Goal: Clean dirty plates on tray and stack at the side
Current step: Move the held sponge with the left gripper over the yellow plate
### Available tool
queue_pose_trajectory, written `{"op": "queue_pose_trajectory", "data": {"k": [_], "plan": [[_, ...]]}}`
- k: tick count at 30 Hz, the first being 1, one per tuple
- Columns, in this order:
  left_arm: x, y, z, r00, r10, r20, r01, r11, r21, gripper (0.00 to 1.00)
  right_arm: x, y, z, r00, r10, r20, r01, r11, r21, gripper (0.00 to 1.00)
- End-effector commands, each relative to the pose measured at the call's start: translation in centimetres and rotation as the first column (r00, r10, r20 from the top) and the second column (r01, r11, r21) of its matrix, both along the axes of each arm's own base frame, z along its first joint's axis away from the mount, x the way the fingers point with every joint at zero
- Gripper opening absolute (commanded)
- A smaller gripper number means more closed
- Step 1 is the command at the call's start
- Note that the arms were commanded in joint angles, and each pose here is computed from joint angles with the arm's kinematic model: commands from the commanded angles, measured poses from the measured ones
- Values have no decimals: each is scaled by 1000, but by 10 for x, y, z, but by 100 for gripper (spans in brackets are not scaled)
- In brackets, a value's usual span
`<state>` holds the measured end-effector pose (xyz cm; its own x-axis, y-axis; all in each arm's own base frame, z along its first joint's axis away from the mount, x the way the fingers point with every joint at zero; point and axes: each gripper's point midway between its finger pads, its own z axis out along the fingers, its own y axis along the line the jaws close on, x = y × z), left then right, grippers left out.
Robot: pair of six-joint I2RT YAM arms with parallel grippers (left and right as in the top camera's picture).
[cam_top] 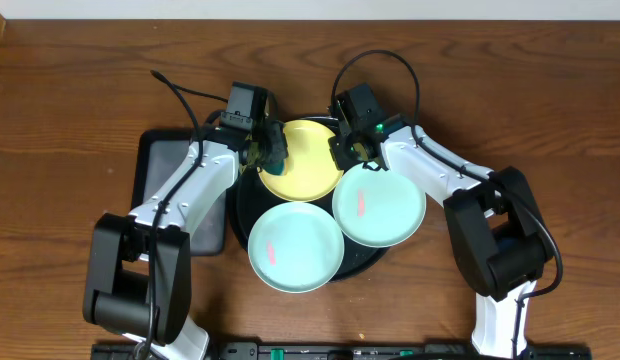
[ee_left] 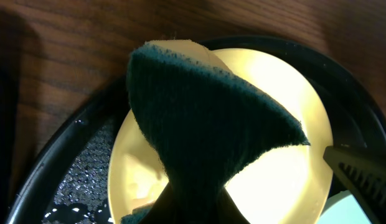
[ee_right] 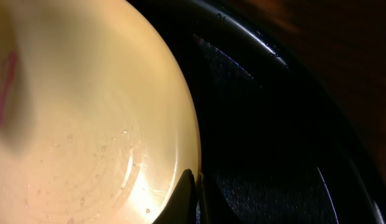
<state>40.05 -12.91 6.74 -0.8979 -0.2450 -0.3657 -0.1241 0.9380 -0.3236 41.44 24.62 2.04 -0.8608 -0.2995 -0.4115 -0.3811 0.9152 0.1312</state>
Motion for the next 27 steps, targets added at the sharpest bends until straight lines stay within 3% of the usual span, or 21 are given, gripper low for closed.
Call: {"op": "queue_pose_trajectory", "data": {"k": [1,13,27], "plan": [[8,-6,10,1000,25,15,-25,999,-37,8,-6,2,-9,1000,-1,-22,1,1000,-21,1],[10,-2,-6,998,65,-14,-66,998,-22,7,-7,2,-9,1000,-1,-23,0,1000,-22,1],[7,2,-31,997,79,-12,-76,986,149,8,-7,1,-10,1000,-1,-24,0,1000,-23,1]]}}
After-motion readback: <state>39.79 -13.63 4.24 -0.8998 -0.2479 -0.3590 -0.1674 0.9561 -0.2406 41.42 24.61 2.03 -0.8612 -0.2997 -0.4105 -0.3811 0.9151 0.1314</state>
